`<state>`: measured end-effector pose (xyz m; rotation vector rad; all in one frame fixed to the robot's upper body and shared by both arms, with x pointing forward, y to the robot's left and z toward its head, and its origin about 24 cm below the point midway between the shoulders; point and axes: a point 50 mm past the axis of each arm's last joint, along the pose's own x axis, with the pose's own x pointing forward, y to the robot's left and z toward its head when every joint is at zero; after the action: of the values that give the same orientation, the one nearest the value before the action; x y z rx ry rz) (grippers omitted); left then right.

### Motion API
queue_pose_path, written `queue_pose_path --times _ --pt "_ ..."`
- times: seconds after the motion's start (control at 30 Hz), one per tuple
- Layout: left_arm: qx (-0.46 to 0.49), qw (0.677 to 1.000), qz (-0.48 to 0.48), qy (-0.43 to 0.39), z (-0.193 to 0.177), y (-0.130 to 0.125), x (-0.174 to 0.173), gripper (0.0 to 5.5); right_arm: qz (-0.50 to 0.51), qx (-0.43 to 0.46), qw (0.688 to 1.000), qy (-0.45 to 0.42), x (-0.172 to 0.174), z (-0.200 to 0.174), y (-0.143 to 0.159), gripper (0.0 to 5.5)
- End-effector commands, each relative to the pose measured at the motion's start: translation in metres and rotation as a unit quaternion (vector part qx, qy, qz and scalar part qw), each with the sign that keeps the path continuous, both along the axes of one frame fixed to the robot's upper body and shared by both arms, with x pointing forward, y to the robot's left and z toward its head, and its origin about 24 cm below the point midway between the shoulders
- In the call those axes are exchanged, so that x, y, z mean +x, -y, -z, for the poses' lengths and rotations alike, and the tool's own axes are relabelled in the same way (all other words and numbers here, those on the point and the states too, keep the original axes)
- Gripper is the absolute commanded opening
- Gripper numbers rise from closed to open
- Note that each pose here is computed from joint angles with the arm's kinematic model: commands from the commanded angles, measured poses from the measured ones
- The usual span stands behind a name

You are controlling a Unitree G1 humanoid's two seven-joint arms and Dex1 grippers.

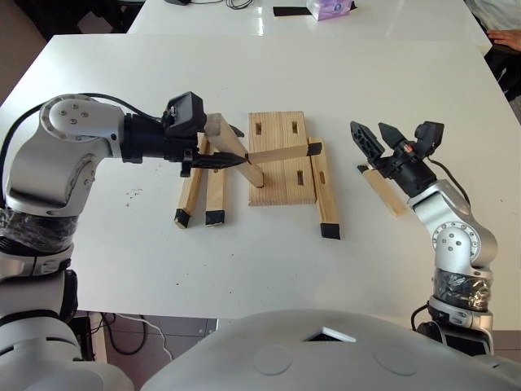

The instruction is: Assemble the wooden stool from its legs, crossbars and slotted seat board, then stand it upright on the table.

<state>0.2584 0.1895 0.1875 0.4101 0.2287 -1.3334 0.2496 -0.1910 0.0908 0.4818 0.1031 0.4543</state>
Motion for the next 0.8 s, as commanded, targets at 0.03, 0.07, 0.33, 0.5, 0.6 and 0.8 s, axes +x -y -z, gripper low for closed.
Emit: queue_pose_path --times 0.03,0.07,0.33,0.5,0.6,0.8 --pt "-0.014 0.999 -0.025 0.019 -0.013 -0.011 -0.003 3.13 0.008 -0.002 1.000 0.002 0.001 -0.001 0.004 5.40" --pt "-0.018 0.999 -0.028 0.026 -0.017 -0.013 -0.003 3.28 0.010 -0.001 1.000 0.002 0.001 -0.001 0.004 5.40" --pt "-0.108 0.991 -0.052 0.067 -0.067 -0.036 -0.004 3.61 0.030 0.010 0.999 0.001 -0.006 0.005 0.002 5.40" --pt "-0.170 0.981 -0.055 0.076 -0.088 -0.035 -0.013 3.61 0.037 0.007 0.999 0.000 -0.008 0.005 0.007 5.40" --pt "-0.224 0.966 -0.075 0.106 -0.108 -0.035 -0.012 3.61 0.036 0.003 0.999 0.002 -0.005 0.003 0.008 5.40" --pt "-0.170 0.870 -0.455 0.080 -0.052 -0.081 0.036 3.61 0.047 0.005 0.999 0.004 -0.005 0.003 0.010 5.40"
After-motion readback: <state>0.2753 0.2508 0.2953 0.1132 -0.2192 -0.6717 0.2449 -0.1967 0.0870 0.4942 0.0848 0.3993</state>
